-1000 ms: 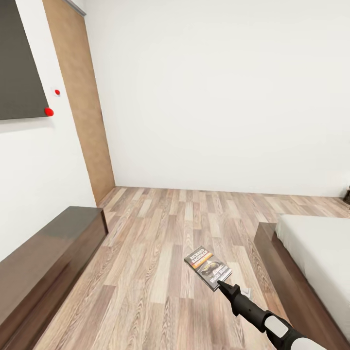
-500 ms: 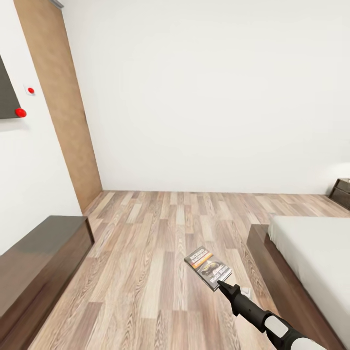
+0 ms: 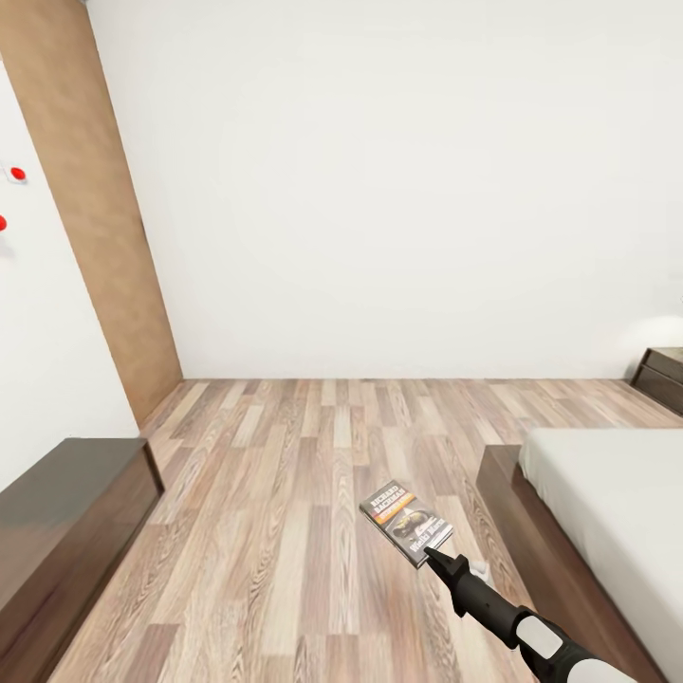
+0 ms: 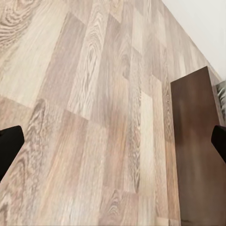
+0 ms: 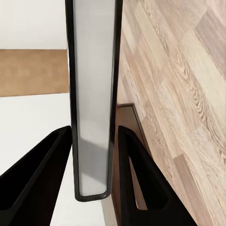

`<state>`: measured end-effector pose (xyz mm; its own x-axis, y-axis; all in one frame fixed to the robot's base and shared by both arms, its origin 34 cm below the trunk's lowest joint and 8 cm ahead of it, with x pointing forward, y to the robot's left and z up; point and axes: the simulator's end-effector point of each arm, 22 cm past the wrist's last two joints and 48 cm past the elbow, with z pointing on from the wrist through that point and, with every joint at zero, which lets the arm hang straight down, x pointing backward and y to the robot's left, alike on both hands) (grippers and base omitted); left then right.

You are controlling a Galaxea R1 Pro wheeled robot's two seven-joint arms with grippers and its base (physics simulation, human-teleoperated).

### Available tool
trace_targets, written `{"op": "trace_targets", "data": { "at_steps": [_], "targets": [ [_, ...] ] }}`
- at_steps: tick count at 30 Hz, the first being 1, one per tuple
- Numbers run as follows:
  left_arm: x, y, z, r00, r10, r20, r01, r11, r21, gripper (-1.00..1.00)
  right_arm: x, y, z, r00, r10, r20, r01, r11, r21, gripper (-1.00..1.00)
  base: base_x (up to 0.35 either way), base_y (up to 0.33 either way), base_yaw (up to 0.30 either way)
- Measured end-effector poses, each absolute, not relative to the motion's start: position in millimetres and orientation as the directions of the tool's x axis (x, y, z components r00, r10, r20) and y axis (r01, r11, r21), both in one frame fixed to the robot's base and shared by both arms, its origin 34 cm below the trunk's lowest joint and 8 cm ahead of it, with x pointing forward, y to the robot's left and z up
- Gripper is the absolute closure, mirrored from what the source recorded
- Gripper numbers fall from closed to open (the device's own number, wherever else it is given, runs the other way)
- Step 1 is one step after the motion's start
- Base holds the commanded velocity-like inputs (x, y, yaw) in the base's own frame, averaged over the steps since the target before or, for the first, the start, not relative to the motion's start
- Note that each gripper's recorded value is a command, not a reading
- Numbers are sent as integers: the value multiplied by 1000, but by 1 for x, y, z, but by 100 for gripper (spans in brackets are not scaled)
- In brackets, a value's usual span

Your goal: In the bedroom, move the book from the bed onto either nightstand, and place the two sandals side by side next to the bed.

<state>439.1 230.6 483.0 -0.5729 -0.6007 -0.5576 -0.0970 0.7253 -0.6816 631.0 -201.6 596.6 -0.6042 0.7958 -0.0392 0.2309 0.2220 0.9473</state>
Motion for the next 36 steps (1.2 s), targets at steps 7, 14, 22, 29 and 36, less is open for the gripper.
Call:
{"op": "trace_targets", "data": {
  "at_steps": [7, 14, 22, 29, 36],
  "targets": [
    [439, 230, 483, -573, -601, -557, -98, 725, -682, -100, 631, -202, 597, -604, 796, -39, 231, 222, 947, 100, 217, 0, -7],
    [439, 230, 483, -573, -601, -557, -97, 725, -682, -100, 631, -202, 597, -604, 796, -40, 231, 222, 947, 100, 217, 0, -1],
    [439, 230, 483, -573, -601, -557, -97, 725, -682, -100, 631, -201, 597, -605, 795, -41, 230, 223, 947, 100, 217, 0, 0],
    [439, 230, 483, -573, -601, -558, -97, 725, -682, -100, 631, -201, 597, -606, 795, -40, 231, 223, 947, 100, 217, 0, 0],
    [439, 231, 483, -573, -601, -558, -97, 725, -681, -100, 631, -201, 597, -606, 795, -40, 231, 223, 947, 100, 217, 0, 0]
  ]
}}
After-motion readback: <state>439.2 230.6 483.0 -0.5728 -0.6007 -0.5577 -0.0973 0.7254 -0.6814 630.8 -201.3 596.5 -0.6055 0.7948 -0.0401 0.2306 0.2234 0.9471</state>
